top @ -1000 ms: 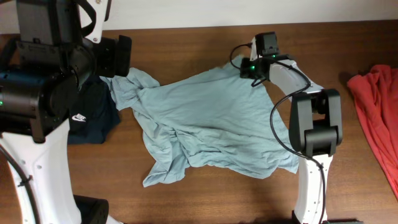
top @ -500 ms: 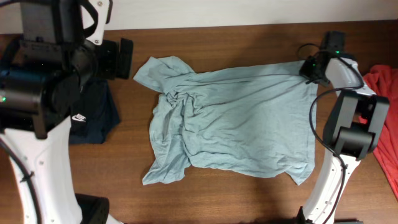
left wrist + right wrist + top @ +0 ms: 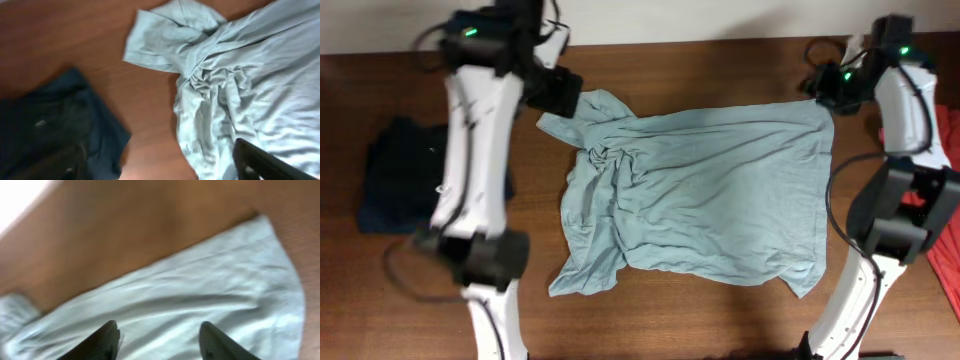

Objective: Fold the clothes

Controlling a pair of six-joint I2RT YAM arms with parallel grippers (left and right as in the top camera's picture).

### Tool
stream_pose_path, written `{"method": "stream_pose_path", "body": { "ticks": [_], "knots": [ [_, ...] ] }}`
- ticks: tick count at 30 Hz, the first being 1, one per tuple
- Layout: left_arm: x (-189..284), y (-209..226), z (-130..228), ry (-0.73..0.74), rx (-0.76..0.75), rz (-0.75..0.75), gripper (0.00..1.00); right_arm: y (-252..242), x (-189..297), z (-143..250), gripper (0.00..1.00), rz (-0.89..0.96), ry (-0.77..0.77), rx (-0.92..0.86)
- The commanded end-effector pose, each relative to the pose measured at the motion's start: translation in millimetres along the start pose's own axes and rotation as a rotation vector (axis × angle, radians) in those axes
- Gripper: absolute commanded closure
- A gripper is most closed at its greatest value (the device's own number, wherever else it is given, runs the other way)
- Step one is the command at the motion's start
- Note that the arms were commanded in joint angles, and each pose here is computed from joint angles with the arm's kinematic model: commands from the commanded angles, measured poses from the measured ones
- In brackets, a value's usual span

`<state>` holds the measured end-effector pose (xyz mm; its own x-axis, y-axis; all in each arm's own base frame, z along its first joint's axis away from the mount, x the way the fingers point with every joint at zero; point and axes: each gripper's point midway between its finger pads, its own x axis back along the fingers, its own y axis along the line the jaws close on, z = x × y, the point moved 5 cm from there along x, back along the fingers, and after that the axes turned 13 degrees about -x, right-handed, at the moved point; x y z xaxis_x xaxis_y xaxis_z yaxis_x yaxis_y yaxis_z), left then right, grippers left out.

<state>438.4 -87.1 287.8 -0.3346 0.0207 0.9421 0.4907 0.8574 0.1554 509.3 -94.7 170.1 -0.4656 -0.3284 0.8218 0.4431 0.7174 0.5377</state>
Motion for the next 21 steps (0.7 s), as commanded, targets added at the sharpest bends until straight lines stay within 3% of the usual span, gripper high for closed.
{"method": "stream_pose_path", "body": {
  "ticks": [1, 6, 8, 15, 21],
  "knots": [
    [-76, -12, -4, 0.116, -0.019, 0.119, 0.08, 60, 65, 13, 0.41, -0.172, -0.033, 0.101],
    [-152, -30, -1, 0.210, -0.055, 0.252, 0.09, 67, 69, 31, 0.40, -0.152, 0.012, 0.150],
    [-174, -32, -1, 0.222, -0.056, 0.257, 0.16, 66, 68, 35, 0.39, -0.146, 0.032, 0.159],
    [-200, -31, -8, 0.190, -0.059, 0.245, 0.23, 65, 68, 37, 0.39, -0.143, 0.038, 0.154],
    [-223, -51, -3, 0.244, -0.096, 0.274, 0.27, 63, 67, 35, 0.39, -0.119, 0.025, 0.155]
  ]
}}
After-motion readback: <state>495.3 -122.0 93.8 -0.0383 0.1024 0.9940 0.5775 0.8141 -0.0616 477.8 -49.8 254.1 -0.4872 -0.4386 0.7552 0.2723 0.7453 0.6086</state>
